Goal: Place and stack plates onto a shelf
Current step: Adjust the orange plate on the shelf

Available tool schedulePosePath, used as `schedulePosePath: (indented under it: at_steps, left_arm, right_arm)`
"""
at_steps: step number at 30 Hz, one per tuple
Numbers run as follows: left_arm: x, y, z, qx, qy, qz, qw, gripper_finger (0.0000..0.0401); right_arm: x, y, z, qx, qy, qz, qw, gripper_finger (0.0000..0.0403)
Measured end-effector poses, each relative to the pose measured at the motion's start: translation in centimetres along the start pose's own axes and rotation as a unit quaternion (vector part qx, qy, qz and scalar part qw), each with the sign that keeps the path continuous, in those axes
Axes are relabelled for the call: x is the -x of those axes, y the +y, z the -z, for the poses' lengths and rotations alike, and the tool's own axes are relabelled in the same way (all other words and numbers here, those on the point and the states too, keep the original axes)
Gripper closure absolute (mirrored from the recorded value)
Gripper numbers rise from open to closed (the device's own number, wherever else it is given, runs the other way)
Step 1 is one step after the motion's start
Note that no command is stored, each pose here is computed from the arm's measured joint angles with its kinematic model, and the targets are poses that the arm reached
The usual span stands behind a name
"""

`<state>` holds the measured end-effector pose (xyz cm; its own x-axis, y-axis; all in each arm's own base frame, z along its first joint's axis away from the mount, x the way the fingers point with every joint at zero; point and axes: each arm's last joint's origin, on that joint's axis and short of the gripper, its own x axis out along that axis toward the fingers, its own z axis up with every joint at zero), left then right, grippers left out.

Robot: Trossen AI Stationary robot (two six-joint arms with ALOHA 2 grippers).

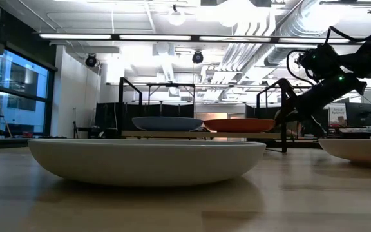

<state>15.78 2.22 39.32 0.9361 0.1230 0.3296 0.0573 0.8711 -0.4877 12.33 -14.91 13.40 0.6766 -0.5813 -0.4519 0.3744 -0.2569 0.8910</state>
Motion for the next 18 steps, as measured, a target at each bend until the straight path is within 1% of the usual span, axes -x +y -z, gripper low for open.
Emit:
schedulePosePath:
  at_steps: [18]
  left_arm:
    - [0.00, 0.03, 0.00, 0.000, -0.002, -0.003, 1.000, 0.0288]
  right_arm:
    - [-0.02, 0.29, 0.22, 0.007, 0.016, -0.015, 1.000, 0.0403]
